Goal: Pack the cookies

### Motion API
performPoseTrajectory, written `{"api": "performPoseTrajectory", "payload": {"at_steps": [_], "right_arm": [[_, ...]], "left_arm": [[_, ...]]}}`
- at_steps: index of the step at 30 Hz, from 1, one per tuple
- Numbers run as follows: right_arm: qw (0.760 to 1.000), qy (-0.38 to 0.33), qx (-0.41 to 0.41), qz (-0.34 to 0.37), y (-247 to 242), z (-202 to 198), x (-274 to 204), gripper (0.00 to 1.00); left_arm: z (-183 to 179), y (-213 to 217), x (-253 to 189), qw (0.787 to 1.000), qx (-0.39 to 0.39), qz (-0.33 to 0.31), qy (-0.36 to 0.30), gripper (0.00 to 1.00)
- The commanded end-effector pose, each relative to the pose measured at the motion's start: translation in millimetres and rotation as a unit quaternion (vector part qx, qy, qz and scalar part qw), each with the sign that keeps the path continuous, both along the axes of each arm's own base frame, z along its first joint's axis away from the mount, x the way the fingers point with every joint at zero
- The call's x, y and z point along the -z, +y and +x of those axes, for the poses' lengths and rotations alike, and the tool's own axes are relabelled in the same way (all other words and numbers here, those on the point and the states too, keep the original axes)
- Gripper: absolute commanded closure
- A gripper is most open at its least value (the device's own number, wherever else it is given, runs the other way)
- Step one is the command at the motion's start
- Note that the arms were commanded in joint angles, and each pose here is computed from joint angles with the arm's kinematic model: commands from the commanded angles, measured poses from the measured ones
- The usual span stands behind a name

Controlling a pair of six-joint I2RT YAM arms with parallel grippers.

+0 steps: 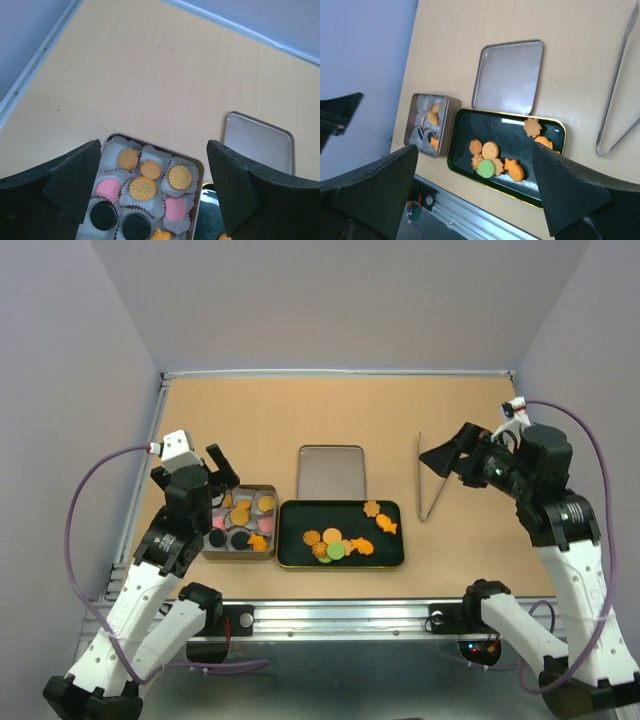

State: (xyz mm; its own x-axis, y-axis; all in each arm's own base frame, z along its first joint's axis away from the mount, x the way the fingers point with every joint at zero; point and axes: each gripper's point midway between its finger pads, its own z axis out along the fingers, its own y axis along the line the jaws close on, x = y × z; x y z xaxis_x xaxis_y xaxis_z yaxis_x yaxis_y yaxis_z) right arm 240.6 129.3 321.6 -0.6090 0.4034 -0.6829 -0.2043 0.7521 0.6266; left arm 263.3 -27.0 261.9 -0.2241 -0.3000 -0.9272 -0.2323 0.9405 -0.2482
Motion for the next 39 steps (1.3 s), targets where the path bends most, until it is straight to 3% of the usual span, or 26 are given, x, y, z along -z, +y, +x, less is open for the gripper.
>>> {"api": "performPoseTrajectory", "payload": {"at_steps": [1,3,9,15,18,20,22,26,32,39], "right_arm": [[0.996,-0.078,0.04,0.012,-14,-20,-28,0.0],[0.993,-0.1,0.055,0.018,-20,-34,-34,0.0],[0.991,-0.101,0.075,0.047,-25,-54,-34,0.0],[0.999,-0.01,0.04,0.034,-11,-38,11,0.0],[0.999,0.029,0.001,0.036,3,-29,19,0.0],[0.999,0.019,-0.031,0.032,10,-27,14,0.0],[0.999,0.019,-0.013,0.023,5,-18,12,0.0],[0.998,0.053,0.011,0.028,3,-12,23,0.0],[0.992,0.108,0.017,0.07,9,-24,43,0.0],[0.994,0.083,0.032,0.068,1,-40,35,0.0]], "left_arm": [[15,20,-11,0.992,-0.068,-0.006,-0.11,0.01],[25,15,-18,0.983,-0.055,-0.004,-0.175,0.01],[43,8,6,0.983,-0.05,0.004,-0.177,0.01],[62,-24,-11,0.984,0.027,0.008,-0.175,0.03],[73,-56,-20,0.98,0.114,0.029,-0.16,0.02],[77,-81,-27,0.974,0.178,0.027,-0.137,0.02],[89,-102,-15,0.972,0.218,0.021,-0.08,0.01],[112,-123,40,0.966,0.253,0.035,0.05,0.02],[125,-140,93,0.949,0.28,0.035,0.143,0.09],[122,-161,136,0.929,0.308,0.024,0.202,0.15]]}}
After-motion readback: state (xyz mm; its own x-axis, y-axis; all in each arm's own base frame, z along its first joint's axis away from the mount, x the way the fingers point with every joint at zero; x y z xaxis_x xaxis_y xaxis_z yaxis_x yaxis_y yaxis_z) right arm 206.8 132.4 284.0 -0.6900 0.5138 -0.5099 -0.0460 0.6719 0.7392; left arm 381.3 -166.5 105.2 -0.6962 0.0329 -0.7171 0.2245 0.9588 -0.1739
